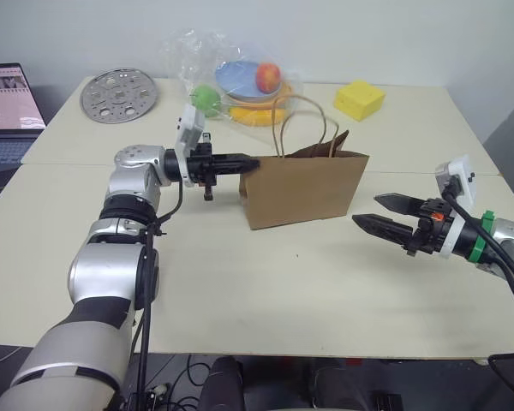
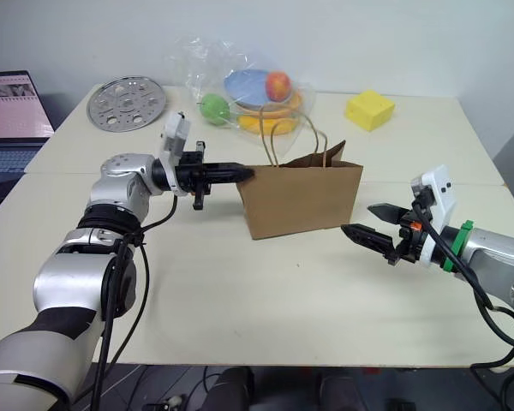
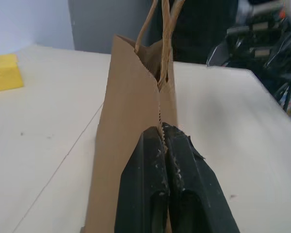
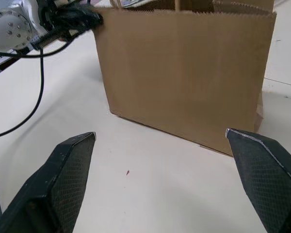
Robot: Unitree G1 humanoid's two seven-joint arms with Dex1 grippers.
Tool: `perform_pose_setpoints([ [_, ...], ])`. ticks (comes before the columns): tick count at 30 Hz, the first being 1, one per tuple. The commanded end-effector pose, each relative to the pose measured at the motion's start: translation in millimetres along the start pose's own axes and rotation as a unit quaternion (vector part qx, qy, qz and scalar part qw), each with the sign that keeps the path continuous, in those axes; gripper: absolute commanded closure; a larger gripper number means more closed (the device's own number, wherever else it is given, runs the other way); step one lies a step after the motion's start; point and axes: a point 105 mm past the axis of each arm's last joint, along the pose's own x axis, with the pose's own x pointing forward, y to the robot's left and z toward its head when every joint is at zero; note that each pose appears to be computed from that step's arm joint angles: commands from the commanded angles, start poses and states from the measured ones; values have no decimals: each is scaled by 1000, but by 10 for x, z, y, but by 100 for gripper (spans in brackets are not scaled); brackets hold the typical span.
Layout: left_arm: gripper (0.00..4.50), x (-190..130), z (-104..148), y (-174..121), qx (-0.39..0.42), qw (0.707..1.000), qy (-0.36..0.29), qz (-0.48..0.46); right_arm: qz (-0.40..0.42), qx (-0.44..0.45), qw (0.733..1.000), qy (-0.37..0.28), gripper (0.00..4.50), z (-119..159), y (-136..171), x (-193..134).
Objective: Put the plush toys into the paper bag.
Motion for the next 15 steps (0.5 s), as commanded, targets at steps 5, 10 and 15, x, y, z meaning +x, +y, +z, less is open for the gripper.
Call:
perform_pose_setpoints([
  [5,446,18,406,-130,83,995,-1,-48,-10,-27,998,56,0,-19,-85,-397],
  [10,446,59,-58,-189,66,994,55,-66,-1,-29,999,39,0,23,-71,-326],
  [15,446,46,-282,-186,55,994,71,-60,-2,-29,999,43,0,0,-53,-341],
])
